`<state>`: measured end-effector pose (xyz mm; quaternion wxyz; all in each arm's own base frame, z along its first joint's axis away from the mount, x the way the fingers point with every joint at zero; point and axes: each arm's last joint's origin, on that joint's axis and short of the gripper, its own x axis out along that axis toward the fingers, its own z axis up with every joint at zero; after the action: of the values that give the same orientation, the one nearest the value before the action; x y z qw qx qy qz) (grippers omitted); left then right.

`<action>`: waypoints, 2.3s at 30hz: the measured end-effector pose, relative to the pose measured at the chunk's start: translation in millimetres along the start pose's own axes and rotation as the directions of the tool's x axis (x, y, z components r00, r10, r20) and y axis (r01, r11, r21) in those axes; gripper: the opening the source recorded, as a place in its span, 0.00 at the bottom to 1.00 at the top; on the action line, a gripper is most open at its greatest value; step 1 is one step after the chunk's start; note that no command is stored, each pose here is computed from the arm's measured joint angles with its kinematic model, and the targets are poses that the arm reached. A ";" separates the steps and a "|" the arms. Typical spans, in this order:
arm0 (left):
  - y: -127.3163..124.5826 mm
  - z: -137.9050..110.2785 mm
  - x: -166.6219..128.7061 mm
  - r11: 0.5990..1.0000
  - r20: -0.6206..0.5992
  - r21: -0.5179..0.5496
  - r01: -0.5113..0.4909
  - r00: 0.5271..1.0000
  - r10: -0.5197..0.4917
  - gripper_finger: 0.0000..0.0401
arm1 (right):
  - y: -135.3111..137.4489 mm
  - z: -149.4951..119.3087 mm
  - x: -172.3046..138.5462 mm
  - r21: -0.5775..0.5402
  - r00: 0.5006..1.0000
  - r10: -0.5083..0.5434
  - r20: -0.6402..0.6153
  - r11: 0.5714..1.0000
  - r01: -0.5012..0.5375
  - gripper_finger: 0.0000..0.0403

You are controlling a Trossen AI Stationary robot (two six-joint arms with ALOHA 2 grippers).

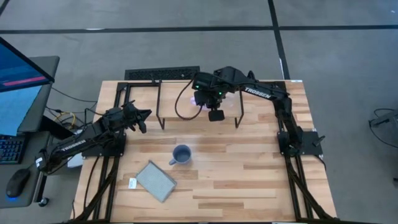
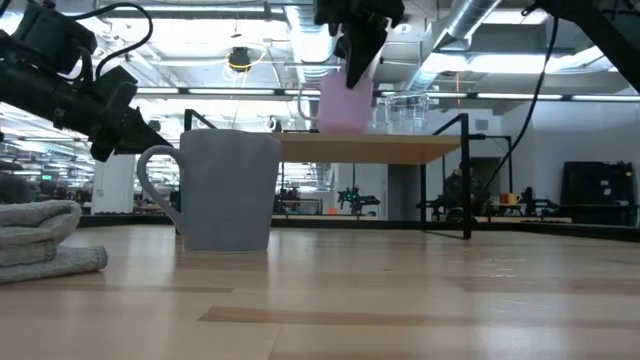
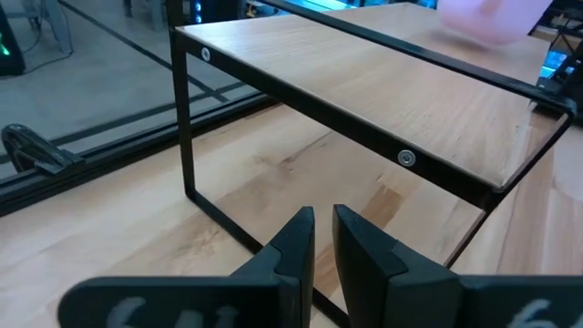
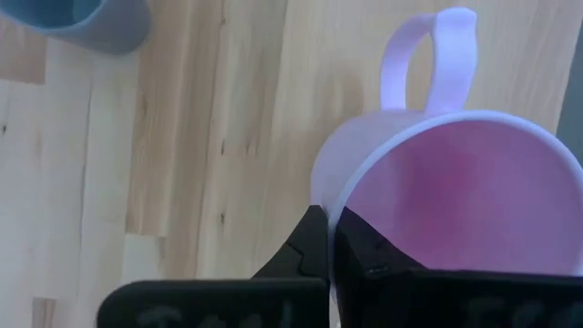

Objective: Stack small to large cups/mugs on shelf
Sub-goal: Put the pink mug on the shelf

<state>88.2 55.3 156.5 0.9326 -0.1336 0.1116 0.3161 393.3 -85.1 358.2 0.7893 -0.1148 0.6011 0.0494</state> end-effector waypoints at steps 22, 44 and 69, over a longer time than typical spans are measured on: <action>0.0 0.1 0.0 1.000 0.001 0.000 -0.001 1.000 0.001 0.08 | -8.6 1.5 11.4 0.017 1.000 0.011 0.019 1.000 -0.012 0.04; 0.0 0.1 0.0 1.000 0.001 0.009 -0.002 1.000 0.002 0.08 | -11.0 0.4 12.7 -0.007 1.000 0.010 -0.002 1.000 -0.010 0.18; 0.2 0.1 0.0 0.999 0.003 0.033 -0.008 1.000 0.008 0.08 | -13.4 0.5 1.5 -0.015 0.996 -0.086 0.021 0.996 0.086 0.22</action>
<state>88.0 55.5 156.6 0.9335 -0.1172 0.1161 0.3183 397.2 -98.1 358.5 0.7958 -0.1465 0.5871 0.0214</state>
